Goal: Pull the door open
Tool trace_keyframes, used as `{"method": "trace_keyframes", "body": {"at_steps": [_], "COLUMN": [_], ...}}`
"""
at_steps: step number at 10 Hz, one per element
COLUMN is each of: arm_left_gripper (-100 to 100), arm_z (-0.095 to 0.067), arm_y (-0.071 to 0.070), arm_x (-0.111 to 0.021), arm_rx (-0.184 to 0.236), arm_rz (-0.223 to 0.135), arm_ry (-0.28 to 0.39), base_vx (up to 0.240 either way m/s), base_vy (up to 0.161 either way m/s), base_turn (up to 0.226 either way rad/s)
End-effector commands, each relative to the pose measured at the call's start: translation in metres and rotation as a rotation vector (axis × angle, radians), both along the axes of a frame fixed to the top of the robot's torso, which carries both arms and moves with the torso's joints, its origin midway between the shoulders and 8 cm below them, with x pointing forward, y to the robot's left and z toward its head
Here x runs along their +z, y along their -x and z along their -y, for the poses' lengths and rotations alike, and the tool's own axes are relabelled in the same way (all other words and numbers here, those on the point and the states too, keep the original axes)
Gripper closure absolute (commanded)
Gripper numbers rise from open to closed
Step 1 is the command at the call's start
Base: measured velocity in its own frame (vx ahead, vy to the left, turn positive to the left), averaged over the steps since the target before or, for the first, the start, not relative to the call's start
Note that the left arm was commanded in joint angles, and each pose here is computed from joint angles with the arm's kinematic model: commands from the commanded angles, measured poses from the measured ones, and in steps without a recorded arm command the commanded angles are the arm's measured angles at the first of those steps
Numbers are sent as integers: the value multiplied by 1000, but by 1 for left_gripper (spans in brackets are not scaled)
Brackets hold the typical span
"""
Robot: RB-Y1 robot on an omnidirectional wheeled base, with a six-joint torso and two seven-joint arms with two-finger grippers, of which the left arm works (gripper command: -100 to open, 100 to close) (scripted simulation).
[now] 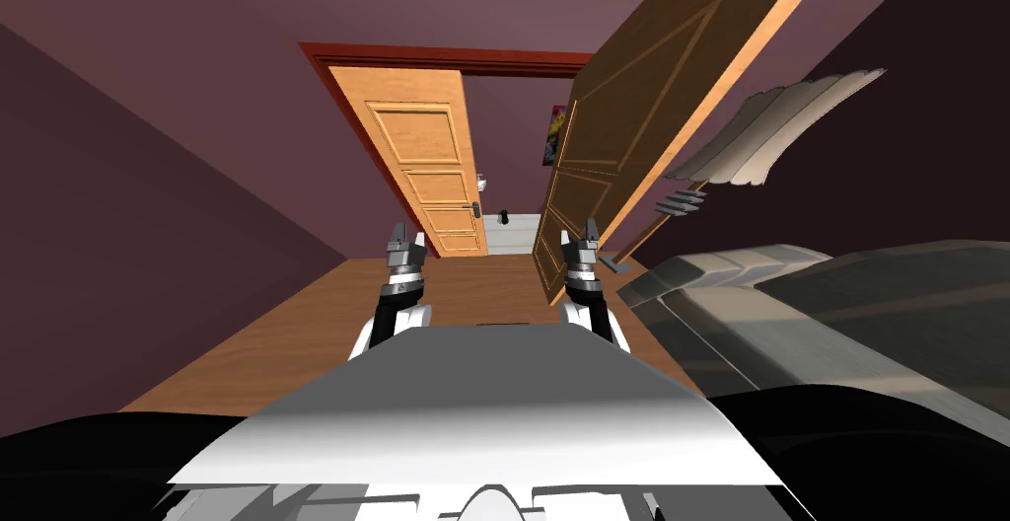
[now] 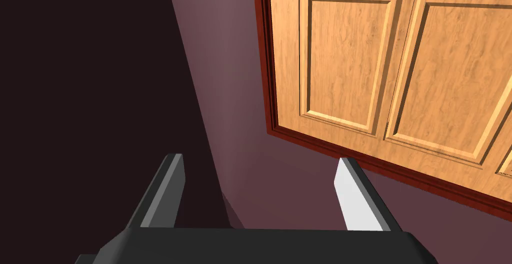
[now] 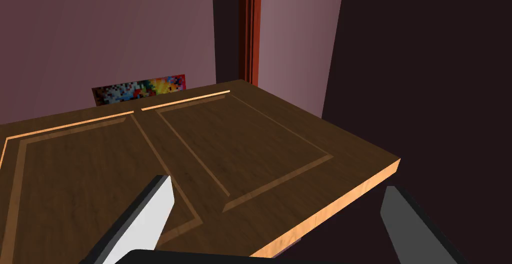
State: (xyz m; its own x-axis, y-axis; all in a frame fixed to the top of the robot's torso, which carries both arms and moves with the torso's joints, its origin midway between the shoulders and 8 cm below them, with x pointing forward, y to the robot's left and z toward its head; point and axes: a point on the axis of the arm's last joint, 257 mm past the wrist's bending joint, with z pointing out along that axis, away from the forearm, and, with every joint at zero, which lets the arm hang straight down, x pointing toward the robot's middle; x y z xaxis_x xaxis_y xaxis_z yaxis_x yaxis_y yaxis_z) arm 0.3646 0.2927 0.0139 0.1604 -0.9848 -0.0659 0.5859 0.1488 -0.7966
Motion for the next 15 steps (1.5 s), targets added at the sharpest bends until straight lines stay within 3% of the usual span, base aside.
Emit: {"method": "trace_keyframes", "body": {"at_steps": [1,6,15], "arm_left_gripper": [-100,-100,-100], "arm_z": [-3,-14,-49], "arm_y": [-3,-14,-33], "arm_x": [-7,-35,-108], "arm_rx": [1,9,51], "arm_rz": [-16,-77,-229], "arm_ry": [0,8,50], "base_vx": [110,181,177], "base_vy": [23,28,48], "base_turn": [-44,-76,-102]}}
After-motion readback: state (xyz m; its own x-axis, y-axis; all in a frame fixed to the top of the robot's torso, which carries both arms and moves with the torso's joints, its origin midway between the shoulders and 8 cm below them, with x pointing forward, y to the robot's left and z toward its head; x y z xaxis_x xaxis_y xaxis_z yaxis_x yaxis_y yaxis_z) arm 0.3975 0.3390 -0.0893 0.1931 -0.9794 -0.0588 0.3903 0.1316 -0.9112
